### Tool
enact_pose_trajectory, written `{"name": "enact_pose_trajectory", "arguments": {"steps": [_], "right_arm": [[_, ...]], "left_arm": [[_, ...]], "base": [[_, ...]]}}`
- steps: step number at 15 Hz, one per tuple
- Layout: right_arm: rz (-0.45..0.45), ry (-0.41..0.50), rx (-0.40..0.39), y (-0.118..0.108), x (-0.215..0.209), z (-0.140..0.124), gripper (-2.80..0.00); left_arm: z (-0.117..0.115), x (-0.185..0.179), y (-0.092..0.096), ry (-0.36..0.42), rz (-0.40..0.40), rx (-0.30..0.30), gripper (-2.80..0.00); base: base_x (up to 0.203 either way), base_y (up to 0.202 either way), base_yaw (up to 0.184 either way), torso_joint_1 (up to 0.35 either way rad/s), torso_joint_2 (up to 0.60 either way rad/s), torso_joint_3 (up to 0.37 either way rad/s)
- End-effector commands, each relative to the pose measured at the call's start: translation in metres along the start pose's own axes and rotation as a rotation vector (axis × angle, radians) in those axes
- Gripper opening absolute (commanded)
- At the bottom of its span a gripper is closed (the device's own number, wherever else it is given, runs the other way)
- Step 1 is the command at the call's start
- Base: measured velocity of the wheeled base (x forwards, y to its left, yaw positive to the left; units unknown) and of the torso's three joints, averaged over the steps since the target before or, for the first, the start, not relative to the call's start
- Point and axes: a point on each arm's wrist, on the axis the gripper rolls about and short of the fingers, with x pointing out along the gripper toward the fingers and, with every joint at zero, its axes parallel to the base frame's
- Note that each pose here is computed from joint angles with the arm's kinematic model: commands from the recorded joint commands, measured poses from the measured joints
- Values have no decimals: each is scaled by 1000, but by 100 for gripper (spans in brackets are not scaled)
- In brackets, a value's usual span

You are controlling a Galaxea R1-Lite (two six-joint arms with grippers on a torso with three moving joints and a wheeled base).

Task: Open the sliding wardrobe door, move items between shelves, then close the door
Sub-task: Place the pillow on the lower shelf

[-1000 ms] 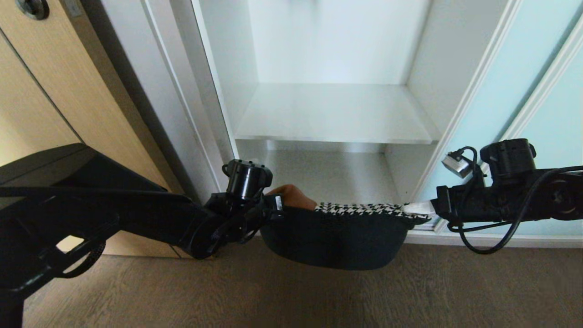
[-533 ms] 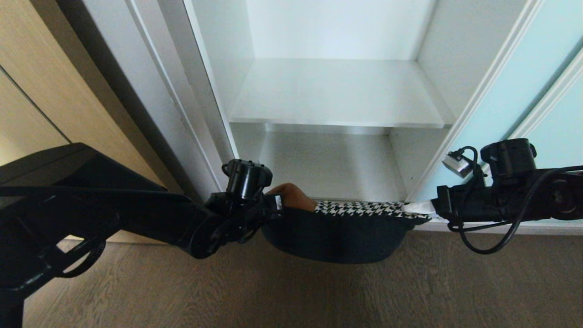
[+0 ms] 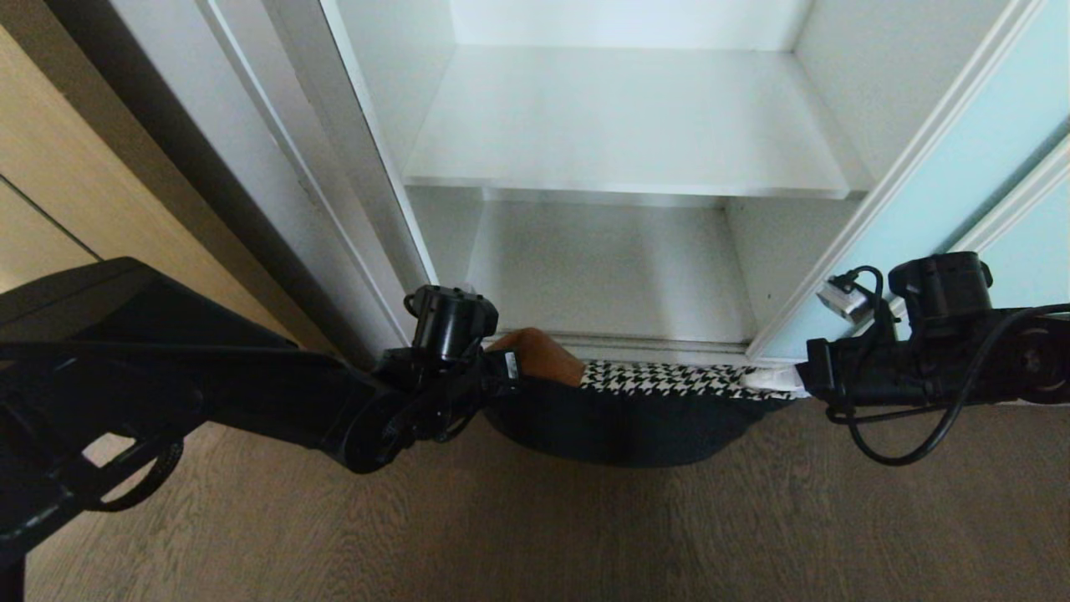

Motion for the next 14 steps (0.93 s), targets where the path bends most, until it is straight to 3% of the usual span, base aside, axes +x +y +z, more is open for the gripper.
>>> {"name": "enact_pose_trajectory", "arguments": {"steps": [1, 9, 11, 14], "right_arm": [[5, -1, -1, 1, -1, 0, -280], [6, -3, -2, 2, -2, 1, -280], [6, -4, -3, 3, -3, 1, -280], [7, -4, -3, 4, -3, 1, -280]], "left_arm": [[2, -2, 0, -8, 0, -6, -280], [0, 1, 0, -19, 3, -3, -280], [2, 3, -1, -64, -12, -15, -280], [1, 3, -1, -71, -16, -13, -280]], "base": [[0, 0, 0, 2, 11, -189], [0, 0, 0, 3, 3, -191], [0, 0, 0, 4, 5, -73], [0, 0, 0, 0, 0, 0]]}}
